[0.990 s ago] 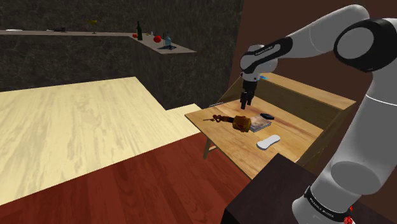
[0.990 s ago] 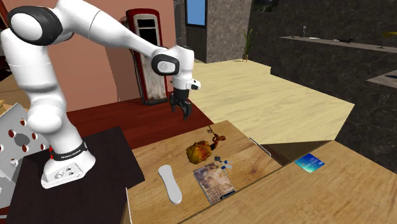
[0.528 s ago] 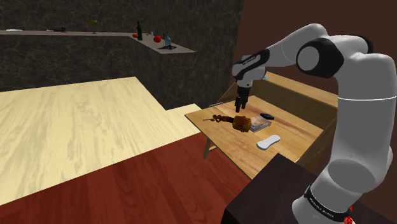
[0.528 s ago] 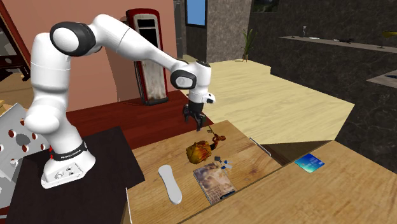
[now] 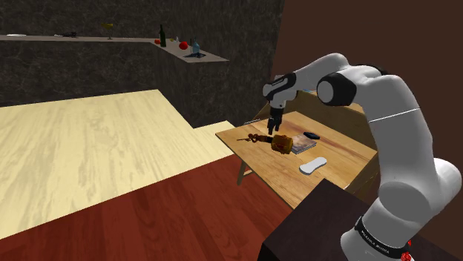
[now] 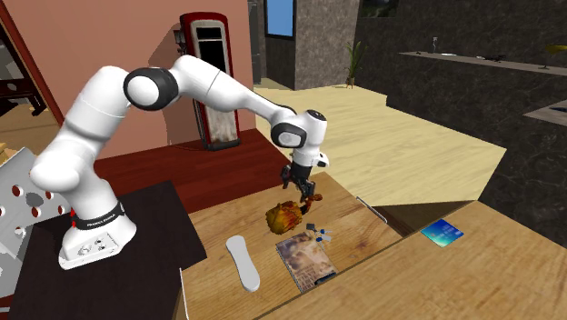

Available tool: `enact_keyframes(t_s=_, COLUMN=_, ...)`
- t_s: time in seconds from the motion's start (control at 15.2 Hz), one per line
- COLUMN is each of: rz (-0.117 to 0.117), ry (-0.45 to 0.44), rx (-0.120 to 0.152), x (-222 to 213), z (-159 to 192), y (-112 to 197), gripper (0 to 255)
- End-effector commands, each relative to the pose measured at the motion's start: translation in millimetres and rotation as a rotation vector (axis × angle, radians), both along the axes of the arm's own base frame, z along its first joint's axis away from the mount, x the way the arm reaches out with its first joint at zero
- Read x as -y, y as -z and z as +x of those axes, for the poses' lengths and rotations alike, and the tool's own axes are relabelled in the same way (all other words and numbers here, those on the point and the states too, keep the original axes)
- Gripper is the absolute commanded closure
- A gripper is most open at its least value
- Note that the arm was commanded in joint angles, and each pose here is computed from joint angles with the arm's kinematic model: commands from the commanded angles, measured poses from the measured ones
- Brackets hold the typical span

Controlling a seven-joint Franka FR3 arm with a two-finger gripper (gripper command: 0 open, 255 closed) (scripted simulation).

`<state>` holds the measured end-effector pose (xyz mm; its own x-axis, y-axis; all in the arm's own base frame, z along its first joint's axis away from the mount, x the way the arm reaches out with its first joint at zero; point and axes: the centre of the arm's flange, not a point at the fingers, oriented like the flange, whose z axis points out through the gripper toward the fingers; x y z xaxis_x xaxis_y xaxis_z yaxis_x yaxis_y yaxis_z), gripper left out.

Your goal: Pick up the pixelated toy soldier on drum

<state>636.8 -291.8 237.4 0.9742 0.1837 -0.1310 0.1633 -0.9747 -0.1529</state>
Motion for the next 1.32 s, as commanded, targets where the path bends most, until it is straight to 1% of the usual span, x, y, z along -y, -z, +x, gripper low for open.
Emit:
enact_keyframes(t_s=0.0, rz=0.009, ry=0.000, rx=-0.004, x=14, z=14, y=22, gripper=0)
enact_keyframes(t_s=0.13, rz=0.016, ry=0.000, rx=-0.009, x=24, z=26, y=38, gripper=0)
enact_keyframes(t_s=0.59, rz=0.016, ry=0.000, rx=-0.009, x=24, z=26, y=75, gripper=0)
enact_keyframes(t_s=0.73, rz=0.016, ry=0.000, rx=-0.009, x=24, z=26, y=78, gripper=0)
enact_keyframes(t_s=0.79, rz=0.016, ry=0.000, rx=-0.009, x=24, z=26, y=79, gripper=255)
enact_keyframes(t_s=1.25, rz=0.016, ry=0.000, rx=-0.009, x=24, z=26, y=78, gripper=255)
